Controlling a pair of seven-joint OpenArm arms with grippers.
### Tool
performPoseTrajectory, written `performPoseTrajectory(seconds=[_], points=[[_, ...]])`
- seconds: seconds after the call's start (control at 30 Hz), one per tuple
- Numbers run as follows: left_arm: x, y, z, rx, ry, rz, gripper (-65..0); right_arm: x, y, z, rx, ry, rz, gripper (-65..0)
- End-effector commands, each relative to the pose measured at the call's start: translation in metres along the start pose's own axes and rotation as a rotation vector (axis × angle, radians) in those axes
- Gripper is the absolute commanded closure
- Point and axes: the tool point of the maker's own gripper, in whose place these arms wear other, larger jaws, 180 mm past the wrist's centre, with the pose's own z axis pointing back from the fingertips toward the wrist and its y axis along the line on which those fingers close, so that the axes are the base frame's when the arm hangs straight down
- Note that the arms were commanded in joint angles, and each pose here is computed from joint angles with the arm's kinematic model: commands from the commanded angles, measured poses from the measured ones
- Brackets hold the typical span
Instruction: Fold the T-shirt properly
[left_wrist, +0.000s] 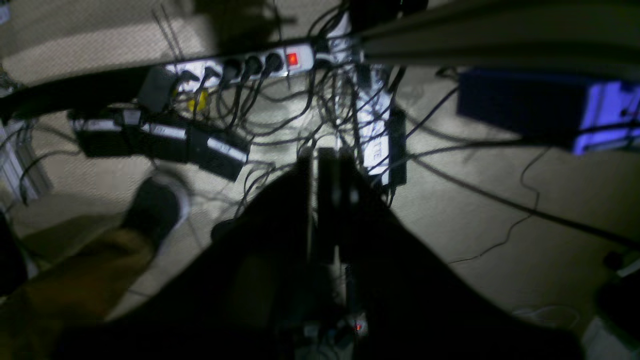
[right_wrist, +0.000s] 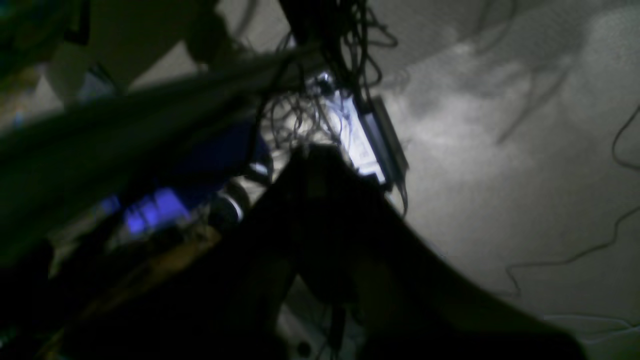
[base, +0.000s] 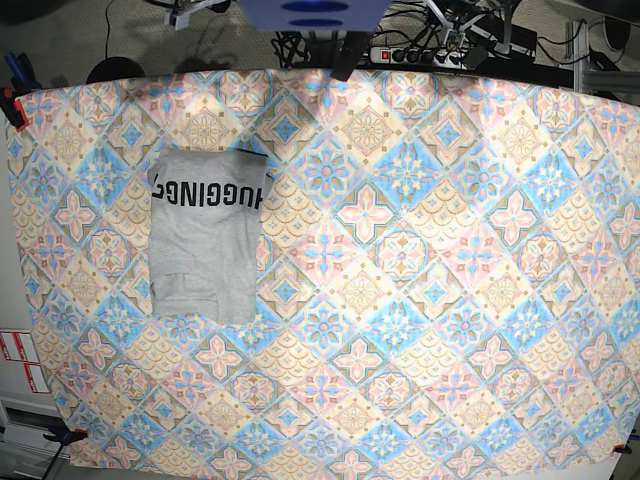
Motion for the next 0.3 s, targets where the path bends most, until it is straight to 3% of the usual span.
performPoseTrajectory(seconds=[0.0, 0.27], points=[[-0.003, 0.003, 0.003, 0.001, 0.000, -0.005, 0.0, -0.006, -0.016, 0.008, -0.039, 0.009, 0.005, 0.0], [0.012, -0.009, -0.006, -0.014, -0.030, 0.011, 0.0, 0.034, 0.005, -0.011, -0.005, -0.055, 0.017, 0.0]])
